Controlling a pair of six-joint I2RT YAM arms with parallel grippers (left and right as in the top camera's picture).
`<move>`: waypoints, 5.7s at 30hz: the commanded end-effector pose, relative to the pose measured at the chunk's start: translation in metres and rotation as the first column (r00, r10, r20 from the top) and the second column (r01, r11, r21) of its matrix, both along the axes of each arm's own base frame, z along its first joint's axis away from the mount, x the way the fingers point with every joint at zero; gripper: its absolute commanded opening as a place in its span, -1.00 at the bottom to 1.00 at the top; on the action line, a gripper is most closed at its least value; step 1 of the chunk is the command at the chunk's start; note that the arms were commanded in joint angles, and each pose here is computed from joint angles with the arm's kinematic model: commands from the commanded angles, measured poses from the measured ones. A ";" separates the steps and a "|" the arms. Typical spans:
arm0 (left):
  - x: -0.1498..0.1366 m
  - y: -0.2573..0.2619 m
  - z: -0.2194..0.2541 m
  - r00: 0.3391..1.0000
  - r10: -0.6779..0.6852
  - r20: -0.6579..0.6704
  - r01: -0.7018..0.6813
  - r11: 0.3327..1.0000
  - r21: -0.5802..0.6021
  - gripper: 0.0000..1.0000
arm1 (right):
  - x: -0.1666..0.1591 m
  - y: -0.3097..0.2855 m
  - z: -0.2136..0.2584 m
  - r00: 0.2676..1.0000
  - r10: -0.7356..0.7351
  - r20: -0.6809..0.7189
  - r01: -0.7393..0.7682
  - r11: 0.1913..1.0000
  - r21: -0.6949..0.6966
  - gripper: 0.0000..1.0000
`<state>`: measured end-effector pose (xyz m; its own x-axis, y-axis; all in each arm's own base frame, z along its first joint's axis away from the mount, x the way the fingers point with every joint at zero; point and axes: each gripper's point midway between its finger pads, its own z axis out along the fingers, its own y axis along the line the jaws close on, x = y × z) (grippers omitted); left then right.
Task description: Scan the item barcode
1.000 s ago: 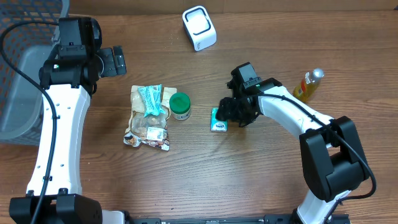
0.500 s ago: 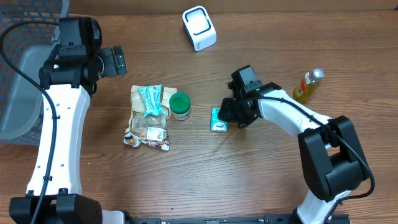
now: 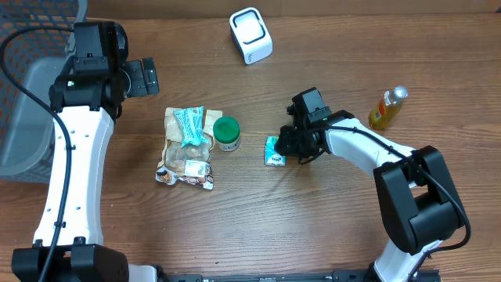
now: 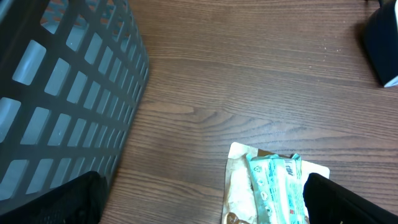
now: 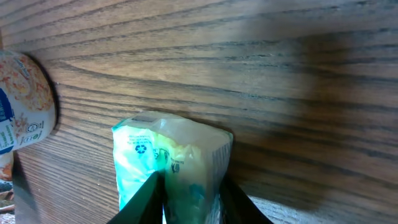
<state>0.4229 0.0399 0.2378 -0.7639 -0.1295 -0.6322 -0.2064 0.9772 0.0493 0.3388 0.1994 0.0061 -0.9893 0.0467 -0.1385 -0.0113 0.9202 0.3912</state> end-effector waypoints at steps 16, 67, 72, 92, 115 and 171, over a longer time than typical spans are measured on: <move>0.001 0.001 0.003 1.000 -0.002 0.006 0.002 1.000 0.012 0.99 | -0.010 0.012 0.014 0.998 0.057 -0.031 -0.053 0.991 0.119 -0.27; 0.001 0.001 0.003 1.000 -0.002 0.006 0.002 1.000 0.012 0.99 | -0.020 0.004 -0.007 0.997 0.076 -0.010 -0.076 0.996 0.043 -0.89; 0.001 0.001 0.003 1.000 -0.002 0.006 0.002 1.000 0.012 0.99 | -0.018 0.031 0.033 0.986 0.166 -0.004 -0.158 0.942 0.295 -0.93; 0.001 0.001 0.003 1.000 -0.002 0.006 0.002 1.000 0.012 0.99 | -0.036 -0.023 0.232 0.909 0.157 0.386 -0.417 0.365 0.833 -0.93; 0.001 0.001 0.003 1.000 -0.002 0.006 0.002 1.000 0.012 0.99 | -0.112 -0.011 0.310 0.834 0.203 0.513 -0.552 0.334 0.764 -0.93; 0.001 0.001 0.003 1.000 -0.002 0.006 0.002 1.000 0.012 0.99 | -0.048 -0.036 0.153 0.961 0.121 0.249 -0.127 0.992 0.008 -0.93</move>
